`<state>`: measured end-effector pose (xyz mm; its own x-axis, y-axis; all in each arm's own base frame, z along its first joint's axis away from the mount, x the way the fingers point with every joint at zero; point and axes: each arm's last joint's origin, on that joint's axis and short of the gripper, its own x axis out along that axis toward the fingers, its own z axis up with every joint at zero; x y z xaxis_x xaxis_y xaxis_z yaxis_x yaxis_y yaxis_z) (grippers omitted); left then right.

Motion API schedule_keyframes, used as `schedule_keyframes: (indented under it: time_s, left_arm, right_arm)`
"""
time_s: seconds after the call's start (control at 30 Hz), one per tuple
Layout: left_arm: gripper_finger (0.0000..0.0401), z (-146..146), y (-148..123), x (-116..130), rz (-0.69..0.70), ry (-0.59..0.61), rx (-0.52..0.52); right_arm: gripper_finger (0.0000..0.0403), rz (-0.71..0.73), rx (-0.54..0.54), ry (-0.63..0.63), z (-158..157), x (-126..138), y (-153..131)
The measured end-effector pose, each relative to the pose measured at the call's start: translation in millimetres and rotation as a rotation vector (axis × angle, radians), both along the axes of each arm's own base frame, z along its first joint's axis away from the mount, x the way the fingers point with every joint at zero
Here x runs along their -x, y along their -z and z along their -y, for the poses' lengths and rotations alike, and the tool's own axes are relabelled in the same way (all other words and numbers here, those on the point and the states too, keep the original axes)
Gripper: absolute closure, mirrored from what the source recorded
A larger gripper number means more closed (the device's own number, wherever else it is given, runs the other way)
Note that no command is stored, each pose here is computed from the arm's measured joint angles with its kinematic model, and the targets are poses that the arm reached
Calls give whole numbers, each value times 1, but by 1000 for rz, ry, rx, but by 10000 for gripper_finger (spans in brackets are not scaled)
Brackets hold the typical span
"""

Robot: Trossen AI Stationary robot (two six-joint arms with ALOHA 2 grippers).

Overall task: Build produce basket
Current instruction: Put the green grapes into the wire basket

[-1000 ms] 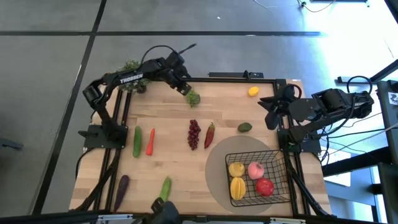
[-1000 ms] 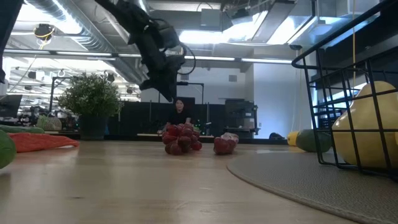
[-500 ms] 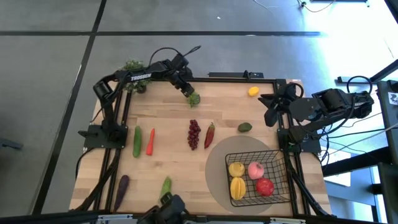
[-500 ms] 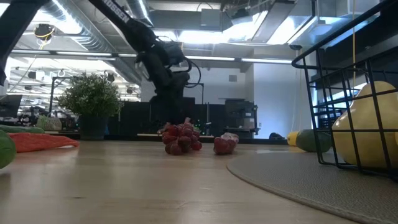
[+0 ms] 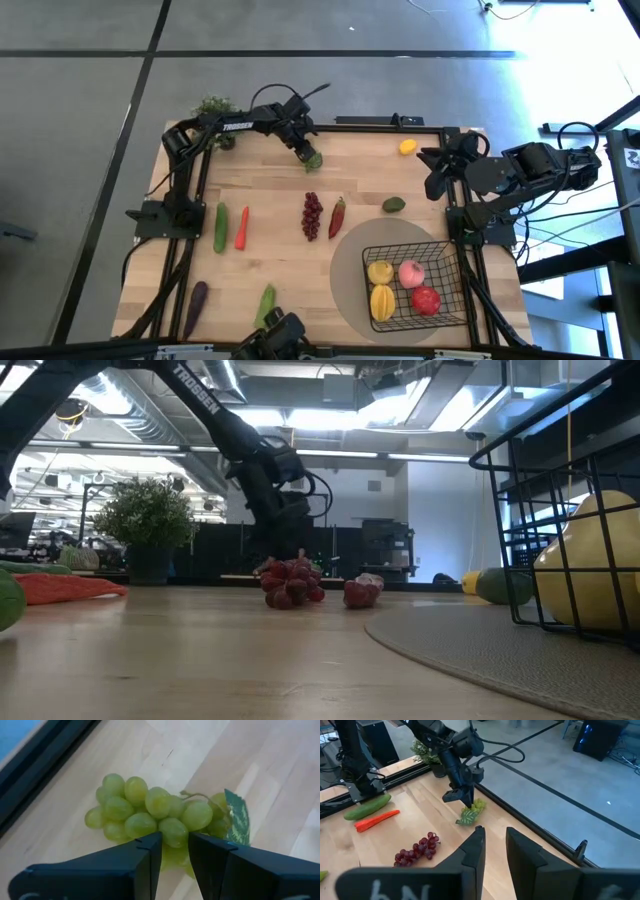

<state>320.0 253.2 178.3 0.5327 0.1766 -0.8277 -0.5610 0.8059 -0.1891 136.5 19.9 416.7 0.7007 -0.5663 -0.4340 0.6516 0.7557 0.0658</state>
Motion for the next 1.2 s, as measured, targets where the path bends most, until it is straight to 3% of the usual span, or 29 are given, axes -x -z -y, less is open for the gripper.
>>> schedule_keyframes:
  time_s: [0.3, 0.57, 0.8, 1.2]
  left_arm:
    - [320, 0, -1, -1, 4, 15, -20]
    - [391, 2, 0, -3, -18, 33, -57]
    - [399, 3, -1, -3, -14, 40, -55]
    - [401, 19, -41, -1, 45, 52, -126]
  right_arm:
    - [334, 0, 2, 2, 0, 0, 0]
    - [334, 4, 15, 18, 1, 0, 0]
    - [334, 3, 16, 18, 1, 0, 0]
    - [334, -1, 19, 17, 1, 1, 0]
